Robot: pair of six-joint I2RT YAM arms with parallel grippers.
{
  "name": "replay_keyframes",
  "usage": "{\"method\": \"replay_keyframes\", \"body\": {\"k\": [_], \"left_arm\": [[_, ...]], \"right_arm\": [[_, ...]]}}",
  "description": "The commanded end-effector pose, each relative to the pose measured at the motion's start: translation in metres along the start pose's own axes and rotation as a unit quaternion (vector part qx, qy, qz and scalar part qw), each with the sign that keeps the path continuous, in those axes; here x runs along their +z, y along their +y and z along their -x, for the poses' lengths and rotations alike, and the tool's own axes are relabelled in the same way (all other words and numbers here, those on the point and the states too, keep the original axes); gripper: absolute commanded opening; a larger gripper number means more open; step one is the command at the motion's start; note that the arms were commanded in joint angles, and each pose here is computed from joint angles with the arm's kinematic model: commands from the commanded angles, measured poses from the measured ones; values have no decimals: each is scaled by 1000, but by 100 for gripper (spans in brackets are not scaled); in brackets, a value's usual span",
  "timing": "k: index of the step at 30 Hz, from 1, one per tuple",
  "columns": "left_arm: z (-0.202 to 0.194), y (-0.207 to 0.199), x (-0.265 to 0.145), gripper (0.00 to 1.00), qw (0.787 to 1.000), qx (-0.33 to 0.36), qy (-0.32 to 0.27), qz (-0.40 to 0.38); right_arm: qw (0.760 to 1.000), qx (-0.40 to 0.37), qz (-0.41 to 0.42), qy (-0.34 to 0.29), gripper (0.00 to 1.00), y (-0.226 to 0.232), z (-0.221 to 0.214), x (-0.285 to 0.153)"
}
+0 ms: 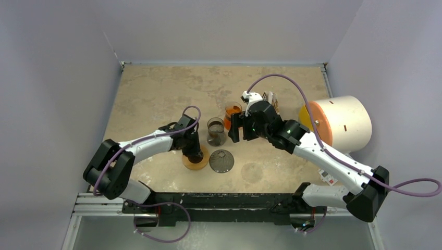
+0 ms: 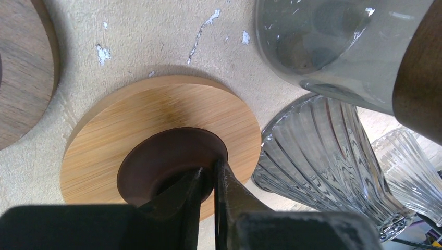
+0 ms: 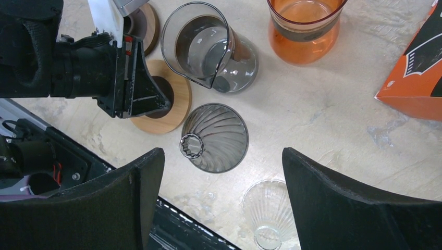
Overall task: Place the coffee filter in the dripper
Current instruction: Pick up the dripper holder from the center of the board.
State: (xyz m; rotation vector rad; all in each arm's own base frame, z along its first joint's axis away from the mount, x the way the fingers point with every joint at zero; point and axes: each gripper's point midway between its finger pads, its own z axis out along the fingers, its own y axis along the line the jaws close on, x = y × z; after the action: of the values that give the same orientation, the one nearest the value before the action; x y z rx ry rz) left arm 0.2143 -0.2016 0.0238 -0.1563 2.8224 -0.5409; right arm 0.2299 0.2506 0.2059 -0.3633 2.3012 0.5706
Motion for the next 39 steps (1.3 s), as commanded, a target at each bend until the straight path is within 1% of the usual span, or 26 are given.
{"method": "replay_keyframes", "body": {"k": [1,3,9,16,21,25,31,36,39], "left_arm": [[7,-6,-3,6,1000,13,-15,-9],[7,-7,-4,0,1000,14,-15,-11],[8,-10,-12,0,999,19,-21,-20],[2,-14,-33,0,998,24,-31,-42],[-4,-20,-53,0,997,31,-33,-69],[-9,-33,-75,0,993,41,-35,-108],[-12,-63,-120,0,978,63,-50,-192],[-12,-88,-160,0,959,84,-69,-262],[-9,-103,-182,0,946,96,-84,-298]], "right_arm": [[1000,5,3,-19,86,2,7,-5],[1000,5,4,-18,86,3,7,-5],[1000,8,8,-17,86,4,6,-7],[1000,13,19,-15,86,6,1,-11],[999,19,48,-10,87,14,-5,-13],[996,23,83,-16,87,24,-6,-21],[985,45,167,-15,87,50,-13,-35],[968,73,240,-12,85,74,-14,-45],[962,87,257,-7,83,82,-14,-44]]}}
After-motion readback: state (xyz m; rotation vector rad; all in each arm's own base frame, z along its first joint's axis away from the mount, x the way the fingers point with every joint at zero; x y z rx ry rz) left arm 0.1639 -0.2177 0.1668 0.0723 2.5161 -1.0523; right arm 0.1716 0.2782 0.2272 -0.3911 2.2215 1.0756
